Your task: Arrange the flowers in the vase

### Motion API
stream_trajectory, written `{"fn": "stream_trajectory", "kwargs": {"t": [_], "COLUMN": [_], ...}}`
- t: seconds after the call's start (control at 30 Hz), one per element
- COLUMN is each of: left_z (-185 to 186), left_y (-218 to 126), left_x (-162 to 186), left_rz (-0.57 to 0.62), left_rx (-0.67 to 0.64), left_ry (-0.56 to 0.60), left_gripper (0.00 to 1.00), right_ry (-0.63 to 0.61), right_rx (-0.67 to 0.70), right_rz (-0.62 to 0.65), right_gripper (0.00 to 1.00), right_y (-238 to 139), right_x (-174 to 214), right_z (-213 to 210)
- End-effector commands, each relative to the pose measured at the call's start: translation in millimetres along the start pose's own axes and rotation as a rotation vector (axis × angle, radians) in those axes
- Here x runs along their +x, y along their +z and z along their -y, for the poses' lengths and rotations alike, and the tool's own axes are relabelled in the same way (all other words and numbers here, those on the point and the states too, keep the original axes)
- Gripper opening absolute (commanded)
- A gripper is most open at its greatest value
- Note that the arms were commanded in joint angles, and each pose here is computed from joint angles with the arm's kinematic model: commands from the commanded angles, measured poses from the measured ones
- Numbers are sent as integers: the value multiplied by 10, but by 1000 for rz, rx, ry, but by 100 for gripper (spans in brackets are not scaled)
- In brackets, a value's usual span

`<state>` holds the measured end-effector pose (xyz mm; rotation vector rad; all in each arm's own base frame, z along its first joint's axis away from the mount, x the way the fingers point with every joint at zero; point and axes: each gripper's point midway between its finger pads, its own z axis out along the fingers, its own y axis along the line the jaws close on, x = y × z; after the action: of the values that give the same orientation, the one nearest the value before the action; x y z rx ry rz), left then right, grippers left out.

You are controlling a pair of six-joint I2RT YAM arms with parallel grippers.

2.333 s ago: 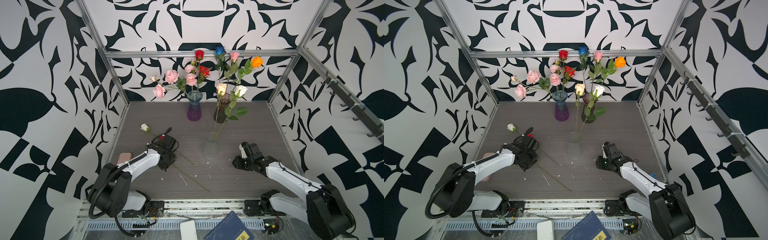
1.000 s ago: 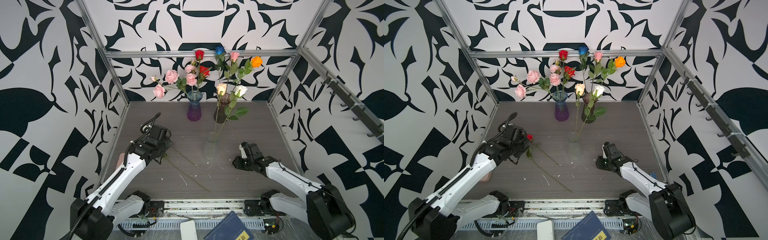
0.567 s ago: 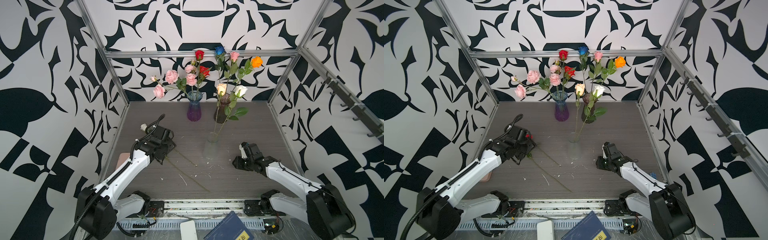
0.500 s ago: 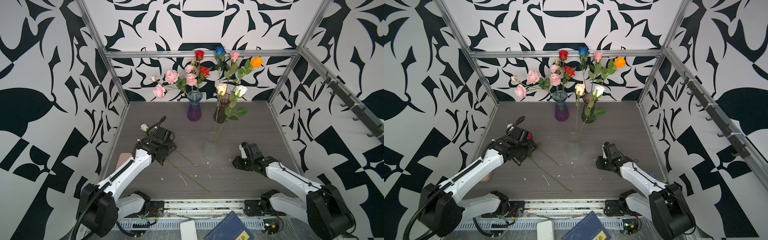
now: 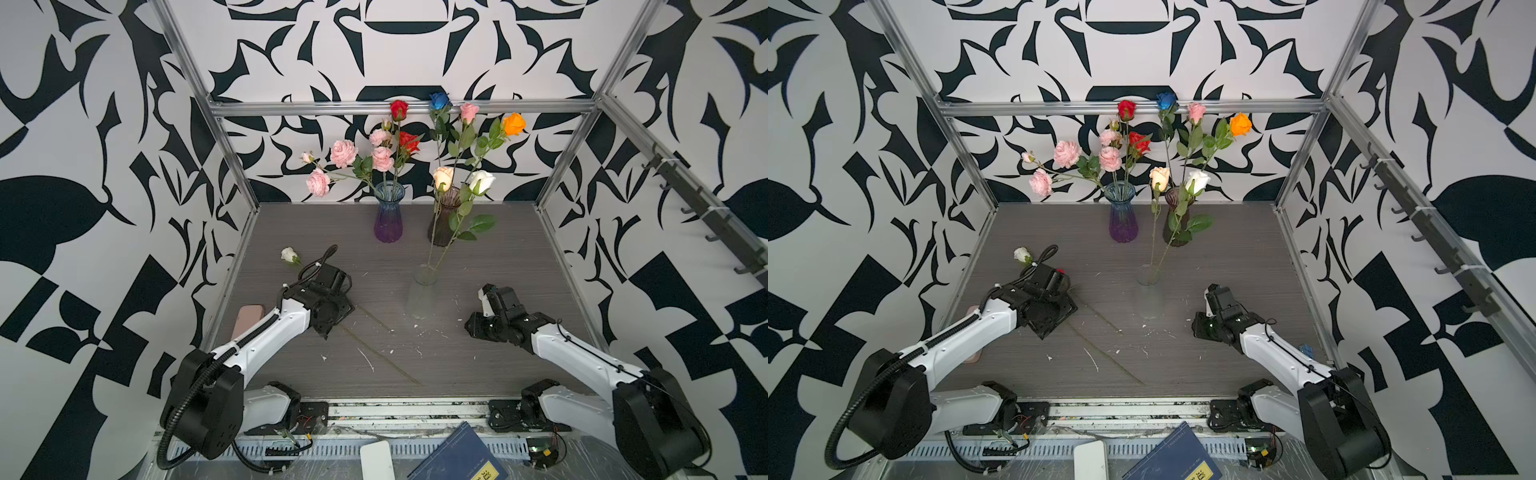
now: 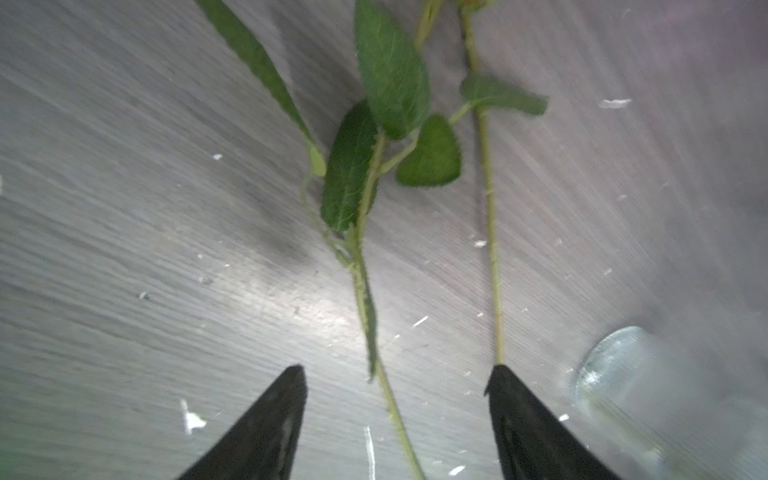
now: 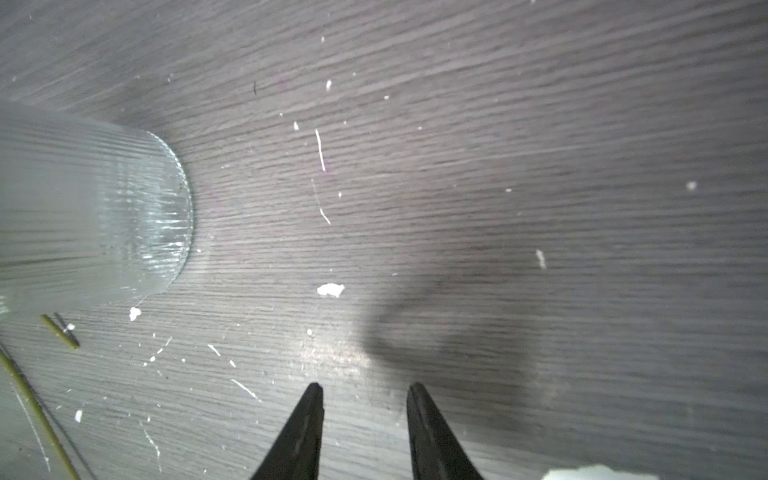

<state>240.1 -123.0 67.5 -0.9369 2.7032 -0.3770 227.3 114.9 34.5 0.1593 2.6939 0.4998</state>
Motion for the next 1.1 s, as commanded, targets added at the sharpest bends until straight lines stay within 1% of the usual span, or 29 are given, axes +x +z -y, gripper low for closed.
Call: {"fn": "stream_trajectory", "kwargs": {"t": [0.0, 0.07, 0.1, 0.17, 0.2, 0.3, 0.43, 0.57, 0.7, 0.77, 0.83, 0.9, 1.07], "left_z": [-127, -162, -198, -214, -211, -163, -146, -124, -138, -145, -156, -160, -159], "left_y": [107, 124, 168, 200, 219, 300, 423, 497, 506, 517, 537, 567, 611], "left_x": [95, 119, 137, 146, 156, 187, 197, 190, 147, 129, 137, 161, 196], "left_rz": [-33, -41, -51, -59, -67, -94, -110, -124, -109, -103, -109, -122, -139], "left_rx": [-27, -37, -62, -83, -84, -80, -98, -124, -153, -162, -168, -169, -157], "left_ry": [-72, -98, -105, -120, -122, -129, -128, -108, -87, -74, -68, -64, -72], "left_gripper": [61, 60, 60, 52, 51, 50, 39, 38, 36, 32, 30, 26, 18], "right_ry": [-9, -9, -8, -9, -9, -9, -8, -8, -8, -7, -8, -7, -7], "right_rx": [2, 1, 2, 4, 3, 3, 3, 4, 4, 5, 5, 4, 6], "right_rz": [16, 17, 15, 17, 17, 18, 20, 22, 21, 21, 22, 20, 16], "right_gripper": [38, 38, 38, 38, 38, 38, 38, 38, 38, 38, 38, 38, 38], "right_y": [-37, -40, -36, -37, -39, -39, -42, -44, -43, -42, -44, -41, -36], "right_x": [-3, -5, -1, -6, -6, -2, -7, -6, -5, -4, -9, -6, 0], "right_z": [-1, -2, 2, 3, 1, 3, 3, 6, 6, 9, 6, 6, 10]}}
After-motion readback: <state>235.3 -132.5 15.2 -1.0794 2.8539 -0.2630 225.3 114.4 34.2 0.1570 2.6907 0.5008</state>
